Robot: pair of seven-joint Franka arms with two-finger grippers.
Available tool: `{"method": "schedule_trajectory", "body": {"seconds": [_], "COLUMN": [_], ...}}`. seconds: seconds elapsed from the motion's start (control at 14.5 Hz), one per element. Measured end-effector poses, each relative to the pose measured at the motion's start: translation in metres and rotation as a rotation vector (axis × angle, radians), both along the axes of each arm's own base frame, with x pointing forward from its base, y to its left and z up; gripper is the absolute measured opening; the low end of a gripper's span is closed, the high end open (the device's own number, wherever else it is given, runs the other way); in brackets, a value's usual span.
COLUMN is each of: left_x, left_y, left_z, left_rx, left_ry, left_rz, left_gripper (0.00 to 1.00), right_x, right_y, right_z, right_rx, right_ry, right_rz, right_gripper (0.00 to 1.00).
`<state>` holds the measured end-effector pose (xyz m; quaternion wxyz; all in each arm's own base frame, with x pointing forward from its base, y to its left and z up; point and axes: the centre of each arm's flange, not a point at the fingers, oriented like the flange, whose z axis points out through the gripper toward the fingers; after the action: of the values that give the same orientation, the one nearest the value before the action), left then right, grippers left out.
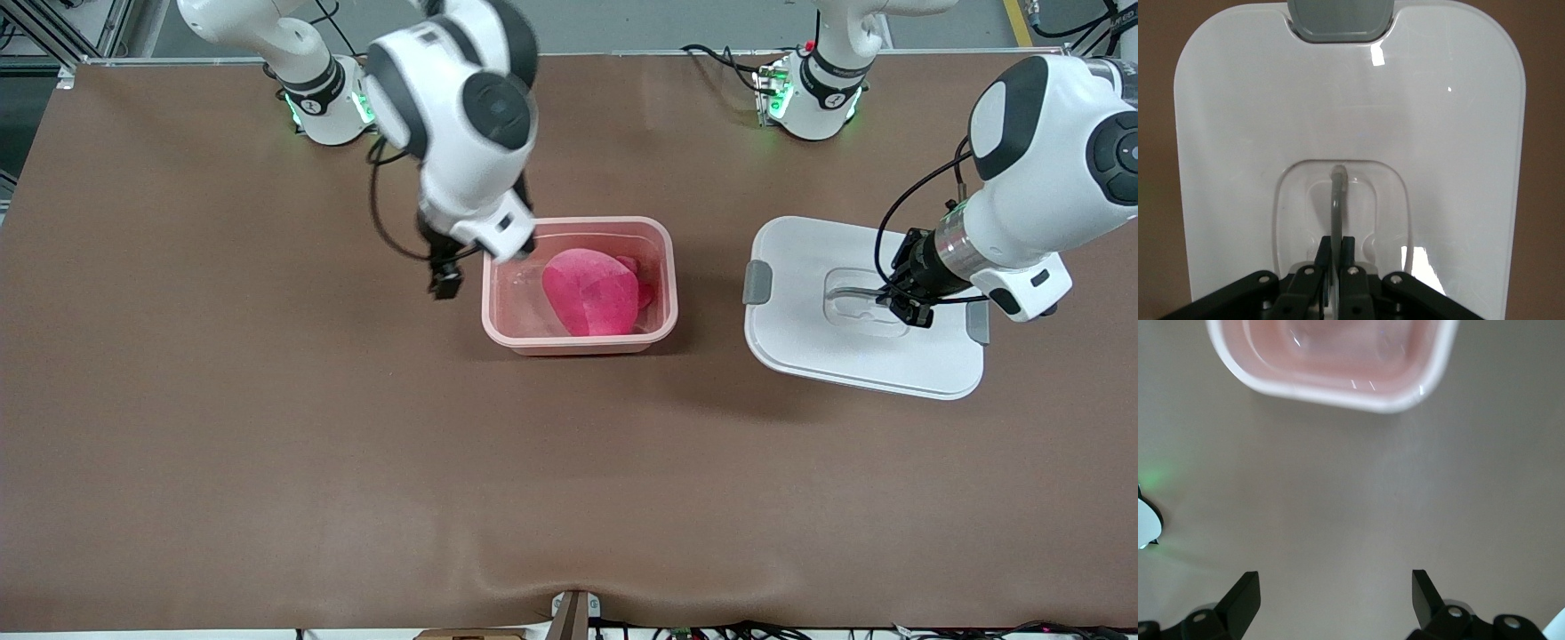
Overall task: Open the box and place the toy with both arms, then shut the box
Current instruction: 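Withdraw the right gripper from the box toward its side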
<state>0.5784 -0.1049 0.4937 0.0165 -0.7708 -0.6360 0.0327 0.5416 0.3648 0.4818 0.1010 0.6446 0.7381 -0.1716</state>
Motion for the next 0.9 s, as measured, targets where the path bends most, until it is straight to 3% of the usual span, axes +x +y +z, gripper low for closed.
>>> {"method": "schedule_trajectory", "body": {"seconds": [0.28,0.41,0.62,0.9], "left_x": [-0.002,-0.006,-0.012,-0.024], "left_y": [-0.012,-0.028,-0.053,-0.090], "left_z": [0.000,0.000,0.001,0.001], "left_rx": [-0.009,-0.015,-0.015,-0.015], "left_ry": [0.002,0.004,0.007,0.011], "left_rz": [-0.005,0.001,0.018,0.047], "left_gripper": [0.07,0.07,0.07,0.07], "right_x": [0.057,0.075,0.079,0.065], "right_y": [-0.116,-0.192,-0.289,-0.367], "right_z": [0.011,0.019,0.035,0.051], "right_rx": [0.051,0.094,0.124,0.151], "right_ry": [0.013,0.026,0.016,-0.005], "right_rz": [-0.219,-0.352,-0.509,-0.650], "right_gripper": [1.00,1.00,1.00,1.00]}}
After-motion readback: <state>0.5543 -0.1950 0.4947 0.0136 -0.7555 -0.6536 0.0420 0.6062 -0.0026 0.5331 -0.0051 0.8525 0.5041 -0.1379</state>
